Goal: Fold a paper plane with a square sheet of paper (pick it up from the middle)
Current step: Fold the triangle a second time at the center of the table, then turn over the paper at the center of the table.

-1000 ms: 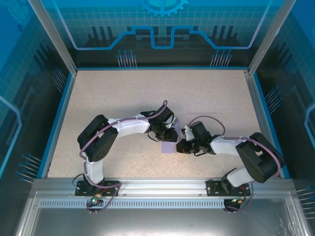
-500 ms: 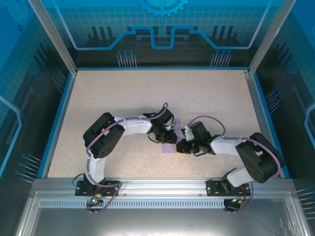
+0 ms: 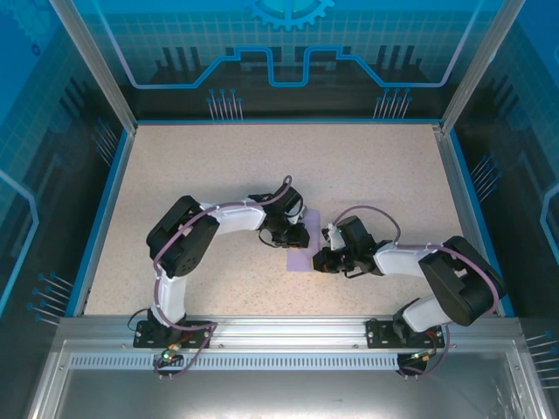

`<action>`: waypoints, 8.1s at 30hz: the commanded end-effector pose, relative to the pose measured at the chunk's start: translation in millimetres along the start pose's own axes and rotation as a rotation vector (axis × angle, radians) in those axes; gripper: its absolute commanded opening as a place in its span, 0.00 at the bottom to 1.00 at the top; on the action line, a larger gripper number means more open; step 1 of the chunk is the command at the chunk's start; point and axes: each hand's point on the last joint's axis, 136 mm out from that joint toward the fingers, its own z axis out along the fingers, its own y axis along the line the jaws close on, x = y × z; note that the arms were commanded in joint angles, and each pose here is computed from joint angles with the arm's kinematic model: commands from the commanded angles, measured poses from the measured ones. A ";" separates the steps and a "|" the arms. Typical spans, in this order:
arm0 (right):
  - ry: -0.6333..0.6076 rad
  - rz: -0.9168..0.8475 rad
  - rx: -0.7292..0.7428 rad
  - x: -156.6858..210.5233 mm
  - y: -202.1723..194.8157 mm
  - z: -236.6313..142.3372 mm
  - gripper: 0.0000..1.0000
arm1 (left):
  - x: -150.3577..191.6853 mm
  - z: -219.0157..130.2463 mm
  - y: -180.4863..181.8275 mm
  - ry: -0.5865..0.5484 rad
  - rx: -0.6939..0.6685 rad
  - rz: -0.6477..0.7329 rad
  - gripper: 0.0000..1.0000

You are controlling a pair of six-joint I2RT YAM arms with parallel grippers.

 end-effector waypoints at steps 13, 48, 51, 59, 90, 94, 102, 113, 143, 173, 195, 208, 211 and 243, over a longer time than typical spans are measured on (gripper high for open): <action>0.102 0.099 0.201 48.2 -47.9 -10.4 0.00 | -8.8 9.2 51.0 0.013 -0.149 -0.015 0.21; -0.109 0.046 0.046 -66.8 14.3 -4.7 0.00 | -5.2 7.7 30.5 0.032 -0.055 0.035 0.22; -0.119 0.060 0.060 -74.7 4.5 -0.6 0.00 | -5.5 7.4 29.6 0.033 -0.055 0.040 0.22; -0.129 0.114 0.119 -81.1 -23.6 3.7 0.00 | 0.9 10.0 34.9 0.050 -0.065 0.040 0.22; -0.101 0.257 0.170 -55.5 -51.3 -3.6 0.00 | -26.5 -50.9 11.7 -0.101 -0.139 0.067 0.39; -0.102 0.256 0.156 -56.1 -48.7 -3.1 0.00 | -23.2 -56.5 10.4 -0.123 -0.138 0.041 0.42; -0.115 0.239 0.126 -61.0 -40.3 -4.0 0.01 | -12.0 -38.4 4.5 -0.117 -0.127 0.007 0.44; -0.116 0.221 0.123 -62.3 -36.8 -4.8 0.02 | -5.9 -8.4 7.4 -0.100 -0.145 -0.034 0.44; -0.047 0.096 0.194 -38.0 -32.7 -8.6 0.15 | -6.9 -35.3 -2.0 -0.161 -0.133 -0.100 0.49; -0.034 0.135 0.235 -13.8 -54.8 -10.0 0.04 | 9.0 -27.8 -13.4 -0.290 -0.090 -0.264 0.52; -0.045 0.161 0.218 -11.6 -58.6 -8.4 0.02 | -3.6 -9.0 -12.0 -0.284 -0.055 -0.323 0.56; -0.032 0.182 0.214 -6.0 -65.8 -4.7 0.00 | -4.4 -5.9 -5.0 -0.283 -0.095 -0.329 0.56; -0.028 0.186 0.212 -4.3 -67.0 -3.6 0.00 | -10.4 -10.3 -8.3 -0.306 -0.092 -0.321 0.56; -0.023 0.195 0.191 -3.0 -65.7 -0.2 0.00 | -23.7 -33.6 -25.5 -0.395 -0.010 -0.321 0.47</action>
